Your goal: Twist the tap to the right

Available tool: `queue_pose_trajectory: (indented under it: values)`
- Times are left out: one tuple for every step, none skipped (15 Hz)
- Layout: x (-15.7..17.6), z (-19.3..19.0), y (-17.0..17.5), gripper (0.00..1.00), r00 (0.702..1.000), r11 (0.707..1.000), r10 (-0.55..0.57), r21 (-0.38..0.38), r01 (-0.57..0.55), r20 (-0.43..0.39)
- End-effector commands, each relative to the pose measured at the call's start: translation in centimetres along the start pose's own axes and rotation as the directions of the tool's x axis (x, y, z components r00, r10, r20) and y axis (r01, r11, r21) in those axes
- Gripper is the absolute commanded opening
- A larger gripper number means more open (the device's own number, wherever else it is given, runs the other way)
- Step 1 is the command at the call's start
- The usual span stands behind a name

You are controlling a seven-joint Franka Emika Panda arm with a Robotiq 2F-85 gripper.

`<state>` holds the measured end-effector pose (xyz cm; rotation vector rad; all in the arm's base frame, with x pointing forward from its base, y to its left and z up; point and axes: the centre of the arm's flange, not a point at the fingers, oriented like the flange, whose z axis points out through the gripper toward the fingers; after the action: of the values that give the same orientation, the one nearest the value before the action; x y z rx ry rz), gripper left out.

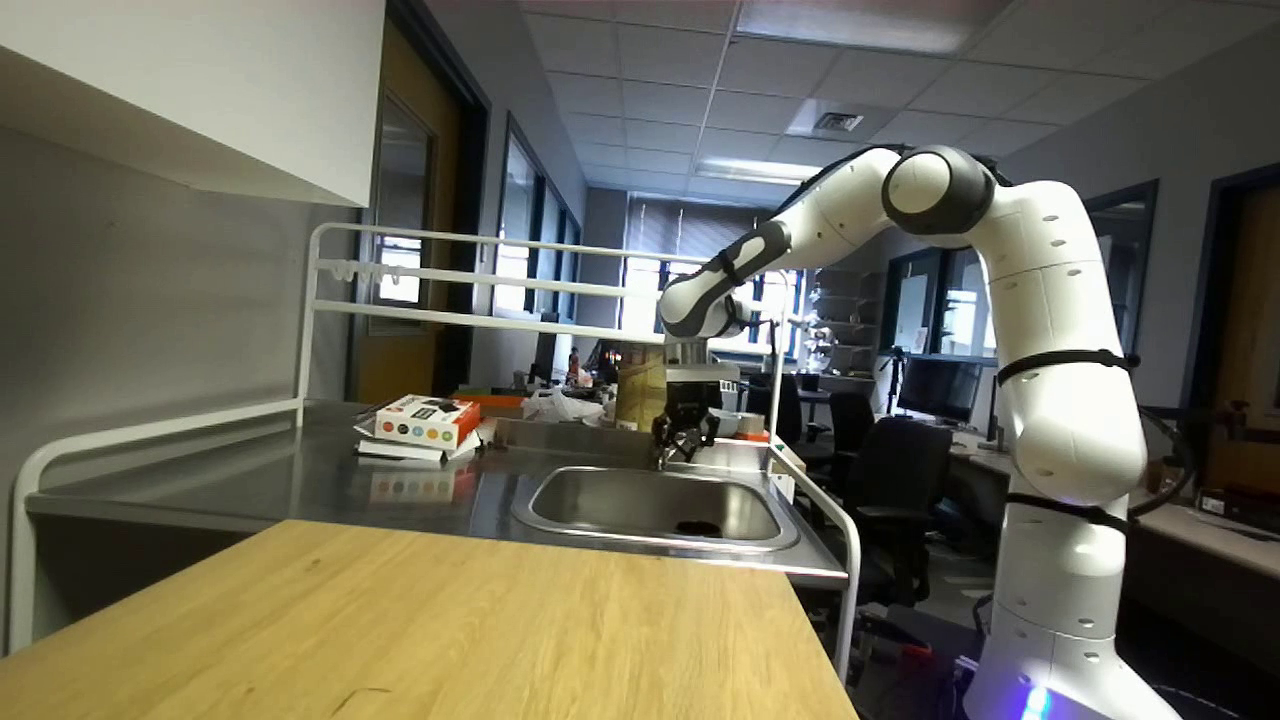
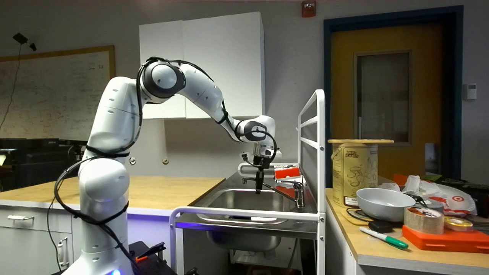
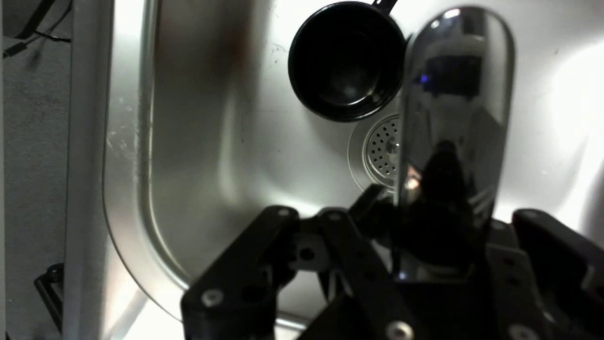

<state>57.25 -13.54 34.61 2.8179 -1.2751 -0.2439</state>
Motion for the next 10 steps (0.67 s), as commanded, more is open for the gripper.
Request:
queue_pose_trajectory:
  values:
    - [-0.61,-0.03,1.44,0.01,1.000,1.000,0.024,0.019,-0.024,0.010]
    - [-0.59,0.02,1.57,0.00,1.000,0.999,0.027,0.019,-0.027,0.012]
    - [-0.55,0.05,1.68,0.00,1.000,0.999,0.029,0.019,-0.029,0.013]
    - [-0.53,0.07,1.72,0.00,0.999,0.999,0.030,0.019,-0.030,0.014]
    - [-0.50,0.08,1.74,0.00,0.999,0.999,0.031,0.019,-0.031,0.014]
    - [-0.48,0.09,1.71,0.00,0.999,0.999,0.031,0.019,-0.032,0.015]
    - [-0.48,0.08,1.63,0.01,0.999,0.999,0.030,0.018,-0.030,0.015]
    - [-0.49,0.04,1.54,0.01,0.999,0.999,0.029,0.017,-0.029,0.016]
    - [-0.48,0.02,1.49,0.01,0.999,0.999,0.029,0.017,-0.029,0.016]
    - [-0.50,-0.01,1.46,0.26,0.999,0.999,0.029,0.016,-0.029,0.016]
